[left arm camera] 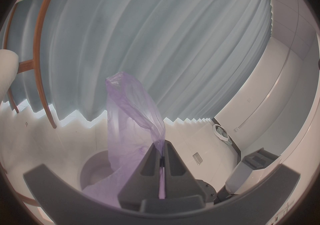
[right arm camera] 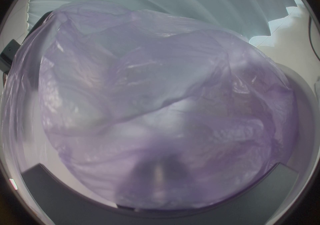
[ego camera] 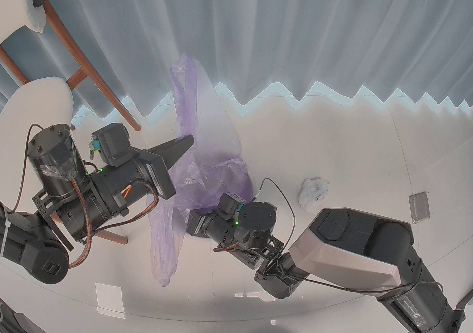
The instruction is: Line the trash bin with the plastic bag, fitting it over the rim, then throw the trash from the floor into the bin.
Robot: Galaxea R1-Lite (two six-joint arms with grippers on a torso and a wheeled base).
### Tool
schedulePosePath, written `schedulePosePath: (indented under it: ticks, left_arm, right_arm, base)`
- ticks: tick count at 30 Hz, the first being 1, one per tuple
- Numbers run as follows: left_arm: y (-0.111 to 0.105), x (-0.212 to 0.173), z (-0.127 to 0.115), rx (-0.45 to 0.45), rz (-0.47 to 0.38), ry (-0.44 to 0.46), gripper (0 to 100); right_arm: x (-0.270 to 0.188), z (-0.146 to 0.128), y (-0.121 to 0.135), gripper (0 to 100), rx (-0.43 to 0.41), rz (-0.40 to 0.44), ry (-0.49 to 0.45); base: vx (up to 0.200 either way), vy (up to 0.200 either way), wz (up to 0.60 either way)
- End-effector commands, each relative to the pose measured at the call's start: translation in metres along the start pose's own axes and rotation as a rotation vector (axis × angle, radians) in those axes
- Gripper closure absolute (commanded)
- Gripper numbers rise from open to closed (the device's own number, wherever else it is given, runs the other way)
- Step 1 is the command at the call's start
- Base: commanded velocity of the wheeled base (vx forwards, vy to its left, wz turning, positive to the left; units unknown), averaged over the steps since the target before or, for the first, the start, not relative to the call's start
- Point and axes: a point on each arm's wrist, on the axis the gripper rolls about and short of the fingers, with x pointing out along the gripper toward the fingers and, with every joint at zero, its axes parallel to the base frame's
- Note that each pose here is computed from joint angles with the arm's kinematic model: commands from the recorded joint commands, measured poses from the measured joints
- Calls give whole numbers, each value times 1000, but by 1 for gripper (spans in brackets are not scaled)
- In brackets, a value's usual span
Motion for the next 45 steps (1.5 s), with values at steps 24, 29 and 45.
schedulePosePath:
  ticks: [24, 29, 45]
  left_arm:
    - [4, -8, -27, -20, -15, 116, 100]
    - [-10, -14, -38, -29, -84, 162, 100]
    - [-33, -24, -56, -38, -170, 239, 100]
  right_arm:
    - [-130, 35, 76, 100, 75, -29, 268]
    - [-127, 62, 48, 100, 18, -105, 197]
    - [-78, 135, -53, 100, -159, -249, -109]
  base:
    - [0, 0, 0]
    - [0, 0, 0]
    - [0, 0, 0]
